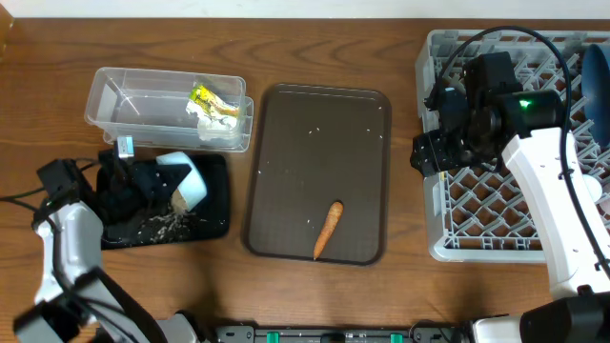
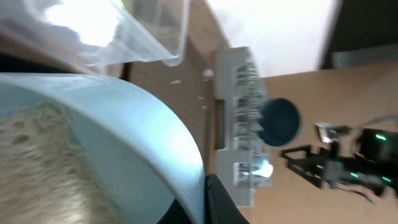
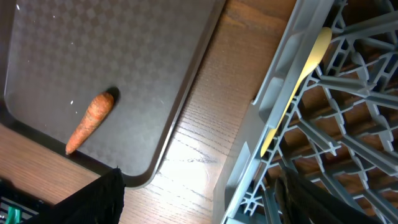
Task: Sort waste into correct bins and load items into the dishwasher rack
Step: 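Carry the bowl left and tip the rice onto the black tray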
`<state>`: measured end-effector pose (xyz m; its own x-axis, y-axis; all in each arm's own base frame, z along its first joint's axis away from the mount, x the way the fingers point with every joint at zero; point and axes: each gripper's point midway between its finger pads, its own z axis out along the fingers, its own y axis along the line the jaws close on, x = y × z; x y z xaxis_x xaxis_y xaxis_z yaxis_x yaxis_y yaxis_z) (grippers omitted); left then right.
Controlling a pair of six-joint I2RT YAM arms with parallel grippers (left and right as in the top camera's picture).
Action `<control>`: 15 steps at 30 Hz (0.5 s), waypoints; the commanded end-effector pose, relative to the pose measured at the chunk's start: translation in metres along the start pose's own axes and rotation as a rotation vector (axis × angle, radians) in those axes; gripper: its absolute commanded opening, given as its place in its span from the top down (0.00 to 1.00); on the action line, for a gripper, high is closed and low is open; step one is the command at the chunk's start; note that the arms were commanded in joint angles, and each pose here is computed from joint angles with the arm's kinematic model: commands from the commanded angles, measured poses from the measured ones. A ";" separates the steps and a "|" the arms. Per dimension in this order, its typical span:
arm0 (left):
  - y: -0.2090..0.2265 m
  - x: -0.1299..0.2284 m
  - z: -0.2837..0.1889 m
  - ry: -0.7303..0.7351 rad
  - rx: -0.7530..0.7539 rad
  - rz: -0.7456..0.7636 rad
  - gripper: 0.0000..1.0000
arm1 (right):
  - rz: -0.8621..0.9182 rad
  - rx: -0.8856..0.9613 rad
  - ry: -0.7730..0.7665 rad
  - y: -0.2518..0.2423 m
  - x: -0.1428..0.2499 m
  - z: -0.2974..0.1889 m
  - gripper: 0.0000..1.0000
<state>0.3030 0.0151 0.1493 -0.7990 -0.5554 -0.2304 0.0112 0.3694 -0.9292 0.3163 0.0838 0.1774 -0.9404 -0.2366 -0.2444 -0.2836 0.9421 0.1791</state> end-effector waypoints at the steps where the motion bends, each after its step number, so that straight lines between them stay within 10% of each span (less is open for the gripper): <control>1: -0.018 0.000 0.000 -0.016 0.210 0.066 0.94 | -0.015 0.002 0.008 0.000 0.000 0.002 0.23; 15: -0.005 0.000 0.005 -0.009 0.245 -0.002 0.94 | -0.015 0.002 0.008 0.000 0.000 0.002 0.23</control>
<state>0.3068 0.0095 0.1470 -0.8016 -0.5510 -0.2320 0.1327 0.2143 -0.9677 0.3164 0.0838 0.1775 -0.9402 -0.2370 -0.2449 -0.2840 0.9420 0.1790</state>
